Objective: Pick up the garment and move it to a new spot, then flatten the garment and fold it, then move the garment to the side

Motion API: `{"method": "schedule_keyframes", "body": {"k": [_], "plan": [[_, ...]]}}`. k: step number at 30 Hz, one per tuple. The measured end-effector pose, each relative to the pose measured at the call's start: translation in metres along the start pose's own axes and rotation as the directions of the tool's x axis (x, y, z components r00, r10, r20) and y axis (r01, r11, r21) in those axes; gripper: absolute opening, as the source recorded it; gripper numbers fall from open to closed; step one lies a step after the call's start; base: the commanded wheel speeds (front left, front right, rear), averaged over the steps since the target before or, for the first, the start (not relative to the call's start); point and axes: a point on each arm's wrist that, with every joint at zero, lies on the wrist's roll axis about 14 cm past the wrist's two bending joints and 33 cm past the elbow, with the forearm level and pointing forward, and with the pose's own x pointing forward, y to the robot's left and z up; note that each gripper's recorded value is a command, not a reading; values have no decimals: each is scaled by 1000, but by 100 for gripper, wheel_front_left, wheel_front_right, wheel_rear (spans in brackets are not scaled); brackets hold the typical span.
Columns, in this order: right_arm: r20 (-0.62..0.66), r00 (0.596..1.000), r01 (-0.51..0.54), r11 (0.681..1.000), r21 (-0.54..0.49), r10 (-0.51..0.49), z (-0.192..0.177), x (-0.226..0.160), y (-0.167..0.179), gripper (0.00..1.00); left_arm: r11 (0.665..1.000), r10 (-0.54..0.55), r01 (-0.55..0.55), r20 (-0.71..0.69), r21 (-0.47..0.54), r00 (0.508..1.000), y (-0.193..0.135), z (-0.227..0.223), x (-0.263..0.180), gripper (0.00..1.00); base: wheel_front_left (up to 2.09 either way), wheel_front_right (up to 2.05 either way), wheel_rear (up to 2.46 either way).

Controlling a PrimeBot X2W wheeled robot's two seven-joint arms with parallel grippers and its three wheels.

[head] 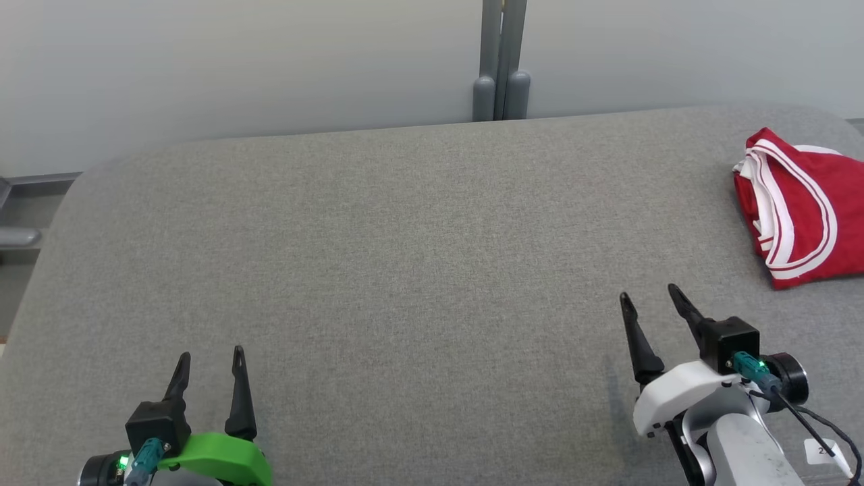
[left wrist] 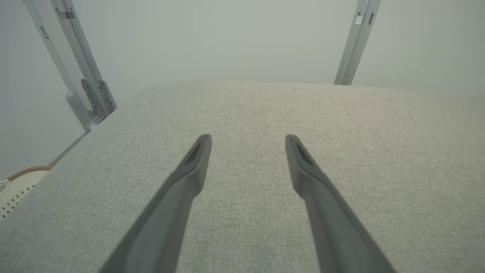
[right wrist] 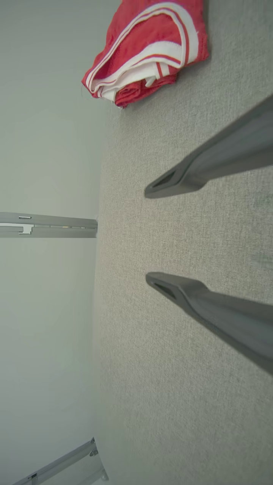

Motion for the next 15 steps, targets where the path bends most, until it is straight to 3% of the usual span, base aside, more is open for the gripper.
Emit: {"method": "schedule_keyframes", "body": {"k": [15], "plan": [[-2, 999, 46, 998, -49, -46, 0, -18, -14, 100, 1000, -14, 15, 18, -26, 1000, -5, 5, -4, 100, 0, 0, 0]]}}
